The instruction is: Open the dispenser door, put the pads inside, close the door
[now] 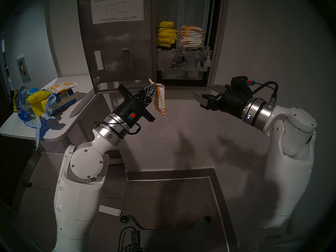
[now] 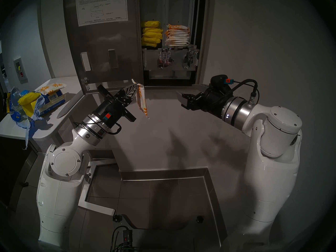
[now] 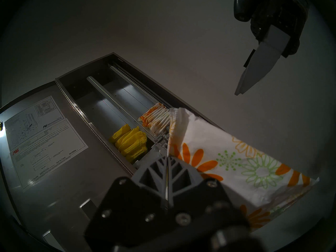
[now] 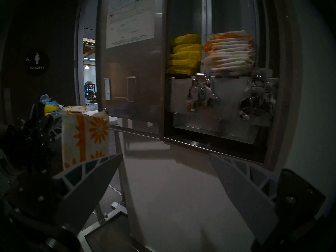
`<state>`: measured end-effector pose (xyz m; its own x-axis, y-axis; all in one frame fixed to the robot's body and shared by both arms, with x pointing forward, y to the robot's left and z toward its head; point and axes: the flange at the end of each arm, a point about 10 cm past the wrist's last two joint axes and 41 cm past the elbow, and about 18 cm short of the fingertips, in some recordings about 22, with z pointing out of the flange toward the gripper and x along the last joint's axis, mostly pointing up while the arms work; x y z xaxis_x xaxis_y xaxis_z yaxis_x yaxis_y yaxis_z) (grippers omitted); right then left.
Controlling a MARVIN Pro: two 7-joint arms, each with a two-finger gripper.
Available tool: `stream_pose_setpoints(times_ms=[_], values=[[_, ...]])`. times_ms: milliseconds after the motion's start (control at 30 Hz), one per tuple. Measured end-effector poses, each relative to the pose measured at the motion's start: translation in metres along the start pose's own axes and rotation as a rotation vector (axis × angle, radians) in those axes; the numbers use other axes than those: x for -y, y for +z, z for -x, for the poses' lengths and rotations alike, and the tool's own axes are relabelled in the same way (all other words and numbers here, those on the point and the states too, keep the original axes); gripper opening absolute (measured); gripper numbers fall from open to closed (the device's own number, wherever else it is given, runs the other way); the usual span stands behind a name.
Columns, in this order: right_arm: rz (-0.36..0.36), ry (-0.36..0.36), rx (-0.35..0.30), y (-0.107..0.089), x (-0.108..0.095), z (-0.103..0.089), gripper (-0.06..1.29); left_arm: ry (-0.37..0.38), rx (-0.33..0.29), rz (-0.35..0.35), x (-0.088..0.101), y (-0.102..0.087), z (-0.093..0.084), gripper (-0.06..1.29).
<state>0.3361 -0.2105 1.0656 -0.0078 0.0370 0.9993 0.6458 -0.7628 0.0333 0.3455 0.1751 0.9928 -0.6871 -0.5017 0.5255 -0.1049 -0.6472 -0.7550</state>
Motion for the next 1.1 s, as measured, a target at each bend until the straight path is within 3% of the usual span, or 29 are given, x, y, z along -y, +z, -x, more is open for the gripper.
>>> stream_pose_setpoints(times_ms=[400,833,1100], values=[[0.014,0.015,0.035,0.003,0.030,-0.011,1.23,0.000,0.000,-0.001,0.000,0.000,0.000,-0.02],[-0.103,0.050,0.059,0.018,0.065,0.001,1.24,-0.001,0.000,-0.002,0.000,0.000,0.000,-0.02],[-0.129,0.054,0.057,0.026,0.077,0.001,1.24,-0.001,0.000,-0.002,0.000,0.000,0.000,-0.02]])
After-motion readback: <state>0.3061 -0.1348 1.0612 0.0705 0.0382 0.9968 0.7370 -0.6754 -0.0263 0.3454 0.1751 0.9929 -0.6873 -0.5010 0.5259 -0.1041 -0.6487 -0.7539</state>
